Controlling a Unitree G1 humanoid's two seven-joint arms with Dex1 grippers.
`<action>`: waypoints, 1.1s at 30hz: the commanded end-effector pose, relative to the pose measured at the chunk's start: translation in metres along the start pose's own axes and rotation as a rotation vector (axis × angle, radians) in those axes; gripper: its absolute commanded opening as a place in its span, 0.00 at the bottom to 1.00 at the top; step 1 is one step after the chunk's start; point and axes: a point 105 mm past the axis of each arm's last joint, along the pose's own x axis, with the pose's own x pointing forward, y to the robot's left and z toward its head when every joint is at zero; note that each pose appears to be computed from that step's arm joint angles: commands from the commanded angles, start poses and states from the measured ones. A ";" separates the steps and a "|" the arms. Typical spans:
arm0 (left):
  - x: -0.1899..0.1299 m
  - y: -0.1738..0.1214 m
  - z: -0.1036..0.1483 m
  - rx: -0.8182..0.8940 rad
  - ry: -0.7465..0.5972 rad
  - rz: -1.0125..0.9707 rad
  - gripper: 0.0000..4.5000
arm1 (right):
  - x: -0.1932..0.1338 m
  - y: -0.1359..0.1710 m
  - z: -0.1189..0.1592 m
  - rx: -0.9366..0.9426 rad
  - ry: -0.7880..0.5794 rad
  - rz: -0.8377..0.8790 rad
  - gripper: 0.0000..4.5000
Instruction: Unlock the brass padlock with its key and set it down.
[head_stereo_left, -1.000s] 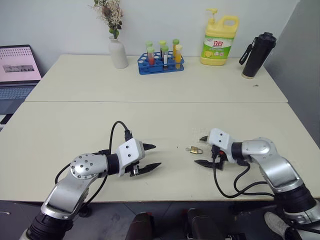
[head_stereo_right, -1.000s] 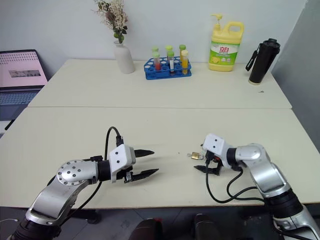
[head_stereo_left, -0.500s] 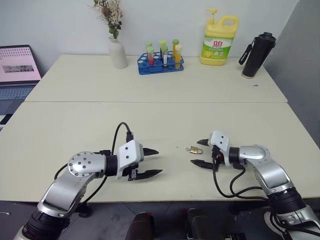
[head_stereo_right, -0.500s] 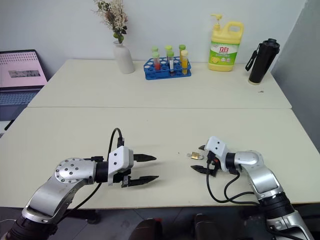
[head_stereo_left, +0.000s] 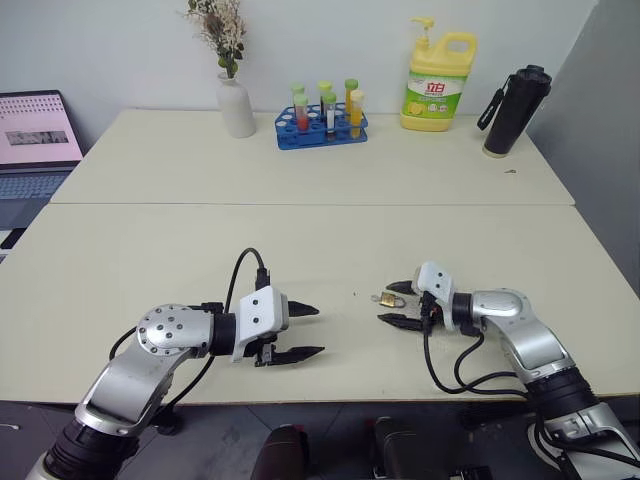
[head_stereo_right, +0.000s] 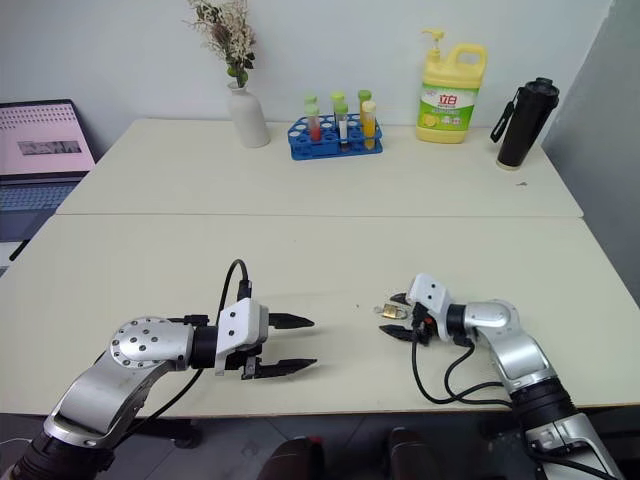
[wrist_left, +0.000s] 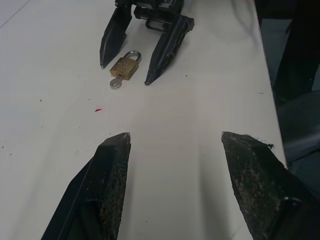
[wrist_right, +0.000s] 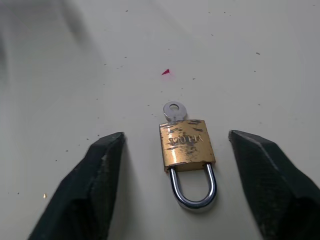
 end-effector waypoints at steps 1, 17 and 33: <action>0.000 -0.002 0.008 0.042 -0.013 -0.007 0.68 | -0.004 -0.003 -0.011 -0.006 0.061 -0.013 0.49; -0.006 0.014 0.012 -0.131 -0.112 0.076 0.68 | -0.014 0.007 0.073 -0.740 -0.021 -0.080 0.21; -0.011 0.063 0.069 -0.259 -0.310 0.071 0.68 | -0.028 0.007 0.126 -1.304 -0.201 -0.334 0.21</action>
